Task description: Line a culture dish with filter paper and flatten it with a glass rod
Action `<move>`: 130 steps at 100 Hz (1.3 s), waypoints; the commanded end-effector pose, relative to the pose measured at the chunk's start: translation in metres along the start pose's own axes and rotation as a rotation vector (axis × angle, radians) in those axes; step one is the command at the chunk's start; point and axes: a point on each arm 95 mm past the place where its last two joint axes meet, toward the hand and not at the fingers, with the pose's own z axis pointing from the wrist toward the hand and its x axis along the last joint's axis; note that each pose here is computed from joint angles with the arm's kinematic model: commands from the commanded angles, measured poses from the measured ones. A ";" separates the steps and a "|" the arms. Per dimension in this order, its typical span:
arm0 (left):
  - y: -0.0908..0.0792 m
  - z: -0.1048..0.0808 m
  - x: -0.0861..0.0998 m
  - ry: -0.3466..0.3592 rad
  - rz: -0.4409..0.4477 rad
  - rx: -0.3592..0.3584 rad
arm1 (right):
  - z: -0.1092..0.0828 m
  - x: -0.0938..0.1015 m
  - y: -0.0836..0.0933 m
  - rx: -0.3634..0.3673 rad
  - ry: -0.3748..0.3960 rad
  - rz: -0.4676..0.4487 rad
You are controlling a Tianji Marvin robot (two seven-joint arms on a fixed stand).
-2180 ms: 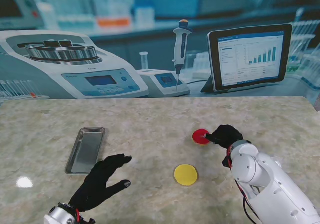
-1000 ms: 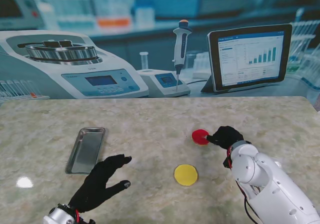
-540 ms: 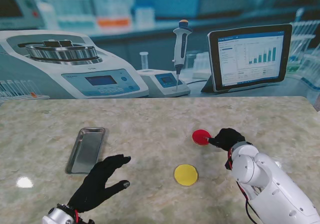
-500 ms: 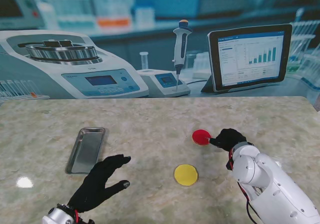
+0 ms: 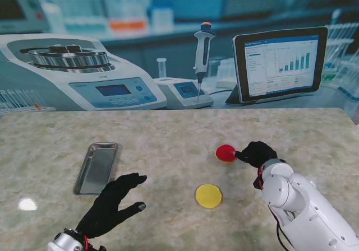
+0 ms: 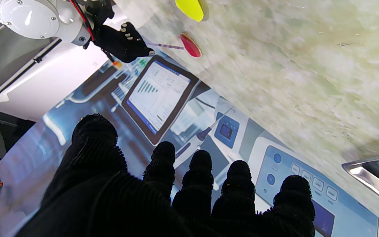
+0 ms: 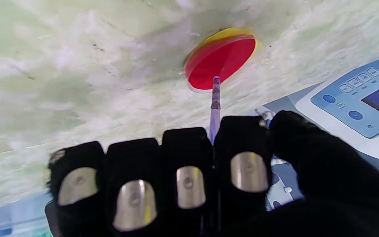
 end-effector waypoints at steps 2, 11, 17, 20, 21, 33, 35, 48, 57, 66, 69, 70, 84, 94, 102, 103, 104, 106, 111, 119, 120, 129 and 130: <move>0.001 -0.002 0.002 0.002 -0.005 -0.002 | 0.000 0.008 -0.003 0.010 0.022 0.008; 0.001 -0.002 0.002 0.002 -0.005 -0.002 | 0.003 0.010 -0.006 0.020 0.024 0.002; 0.001 -0.002 0.002 0.002 -0.005 -0.003 | 0.005 0.010 -0.007 0.027 0.022 -0.005; 0.001 -0.002 0.002 0.002 -0.005 -0.003 | 0.006 0.010 -0.008 0.030 0.020 -0.009; 0.001 -0.002 0.002 0.002 -0.005 -0.003 | 0.006 0.010 -0.008 0.032 0.019 -0.010; 0.001 -0.002 0.001 0.000 -0.005 -0.004 | 0.010 0.007 -0.011 0.049 0.004 -0.028; 0.001 -0.002 0.001 0.000 -0.005 -0.005 | 0.011 0.007 -0.011 0.052 0.002 -0.032; 0.001 -0.002 0.001 0.000 -0.004 -0.007 | 0.011 0.003 -0.013 0.070 -0.016 -0.048; 0.001 -0.002 0.001 -0.001 -0.004 -0.007 | 0.009 0.000 -0.012 0.071 -0.028 -0.057; 0.001 -0.002 0.001 -0.001 -0.003 -0.006 | 0.006 -0.004 -0.011 0.072 -0.041 -0.068; 0.001 -0.002 0.001 -0.001 -0.003 -0.006 | 0.005 -0.005 -0.011 0.072 -0.045 -0.070; 0.001 -0.002 0.001 -0.001 -0.003 -0.005 | 0.005 -0.005 -0.010 0.071 -0.046 -0.070; 0.001 -0.002 0.001 -0.002 -0.003 -0.006 | 0.001 -0.009 -0.008 0.066 -0.057 -0.073; 0.000 -0.002 0.001 -0.002 -0.002 -0.008 | -0.001 -0.009 -0.005 0.057 -0.054 -0.068; 0.000 -0.003 0.000 -0.003 -0.001 -0.008 | -0.001 -0.006 -0.004 0.045 -0.039 -0.055; 0.000 -0.003 0.000 -0.003 -0.001 -0.008 | -0.001 -0.005 -0.004 0.044 -0.037 -0.053; 0.000 -0.003 0.000 -0.003 -0.001 -0.007 | -0.002 -0.005 -0.004 0.043 -0.035 -0.051; 0.000 -0.003 0.000 -0.003 -0.001 -0.007 | -0.002 -0.004 -0.003 0.041 -0.030 -0.048; -0.001 -0.003 0.000 -0.002 -0.001 -0.006 | -0.002 -0.001 -0.003 0.035 -0.019 -0.042; -0.001 -0.003 0.001 -0.001 0.000 -0.004 | -0.002 0.004 -0.003 0.029 -0.002 -0.032; -0.001 -0.003 0.001 -0.001 0.000 -0.004 | -0.002 0.004 -0.003 0.029 0.000 -0.031; -0.002 -0.003 0.000 0.000 0.000 -0.002 | -0.002 0.009 -0.004 0.032 0.019 -0.026; -0.002 -0.003 0.000 0.000 0.000 -0.002 | -0.002 0.009 -0.004 0.033 0.021 -0.025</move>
